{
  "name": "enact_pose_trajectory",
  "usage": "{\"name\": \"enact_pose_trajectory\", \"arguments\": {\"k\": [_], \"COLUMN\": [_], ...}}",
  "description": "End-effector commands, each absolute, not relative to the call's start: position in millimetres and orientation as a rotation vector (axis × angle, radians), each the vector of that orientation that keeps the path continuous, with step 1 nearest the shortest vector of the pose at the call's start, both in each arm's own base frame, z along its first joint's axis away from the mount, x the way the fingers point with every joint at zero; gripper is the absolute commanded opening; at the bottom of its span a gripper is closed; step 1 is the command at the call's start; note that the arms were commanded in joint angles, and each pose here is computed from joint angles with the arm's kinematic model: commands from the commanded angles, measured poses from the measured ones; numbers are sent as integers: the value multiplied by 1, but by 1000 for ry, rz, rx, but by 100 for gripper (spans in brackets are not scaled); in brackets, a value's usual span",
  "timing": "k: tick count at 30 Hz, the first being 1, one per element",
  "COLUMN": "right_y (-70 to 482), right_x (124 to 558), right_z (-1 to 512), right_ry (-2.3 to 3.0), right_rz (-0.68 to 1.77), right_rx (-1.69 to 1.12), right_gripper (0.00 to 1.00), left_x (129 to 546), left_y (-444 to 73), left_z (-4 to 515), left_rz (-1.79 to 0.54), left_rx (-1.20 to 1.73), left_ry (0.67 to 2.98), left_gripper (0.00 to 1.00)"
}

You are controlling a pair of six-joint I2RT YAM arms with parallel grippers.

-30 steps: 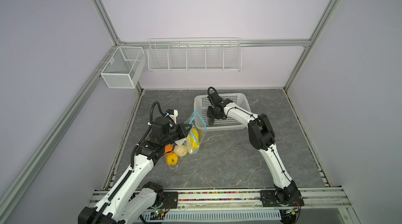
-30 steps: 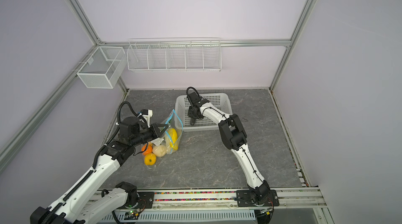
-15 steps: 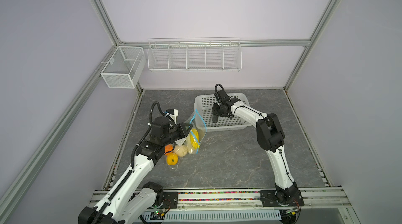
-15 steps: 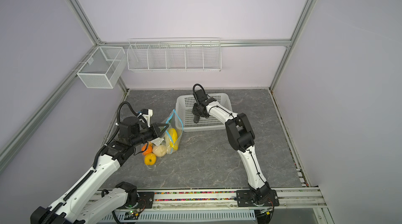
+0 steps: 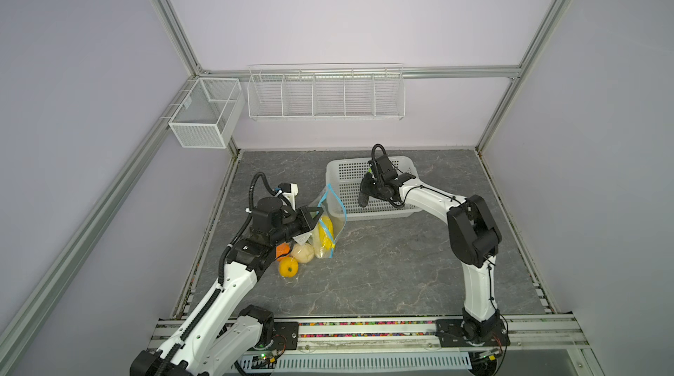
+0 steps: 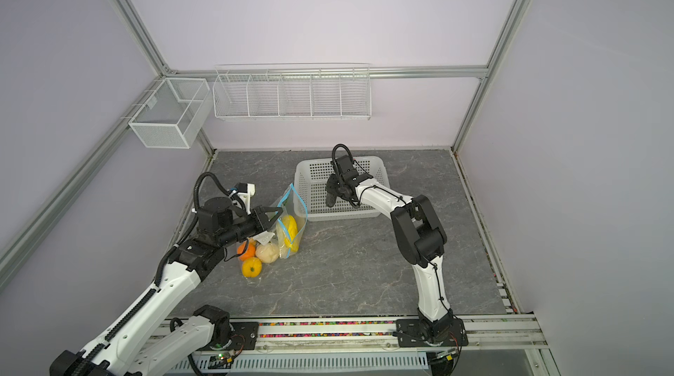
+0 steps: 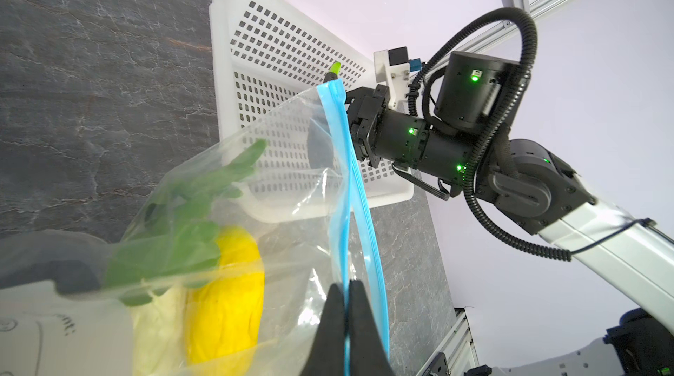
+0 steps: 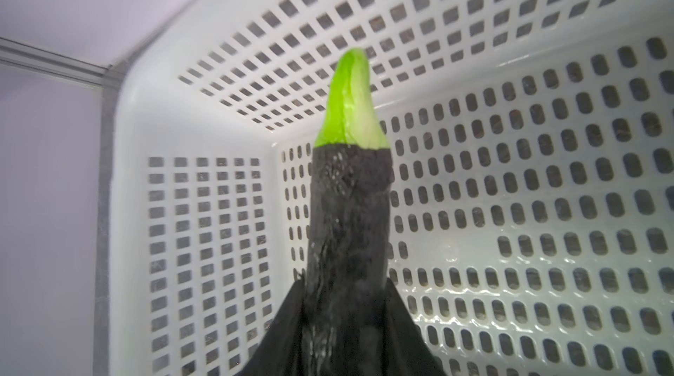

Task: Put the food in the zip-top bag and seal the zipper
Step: 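Lift the eggplant with the right gripper and carry it to the bag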

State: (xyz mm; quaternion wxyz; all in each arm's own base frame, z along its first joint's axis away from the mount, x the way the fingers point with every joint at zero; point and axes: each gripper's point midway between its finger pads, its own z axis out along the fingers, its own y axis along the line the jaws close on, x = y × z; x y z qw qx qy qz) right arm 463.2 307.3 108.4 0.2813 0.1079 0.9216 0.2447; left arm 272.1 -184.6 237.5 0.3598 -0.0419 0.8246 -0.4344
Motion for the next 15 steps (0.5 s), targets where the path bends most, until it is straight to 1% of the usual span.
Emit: {"name": "enact_pose_trajectory", "arguments": {"k": [1,9,12,15], "right_y": [305,297,301,313], "right_x": [475,455,440,422], "right_z": [151,201,224,253], "right_ry": [2300,2083,2024,1935], "right_rz": [737,837,868,968], "right_rx": [337,314,240,141], "right_gripper": [30,31,34,37], "left_x": [269,270,270,270], "left_y": [-183,-184,-184,-185], "left_z": [240,246,249,253], "left_rz": [-1126,-1140,-1145,-1159], "left_rx": [-105,-104,-105,-104], "left_ry": [2110,2088,2084,2074], "left_gripper": [0,0,0,0]}}
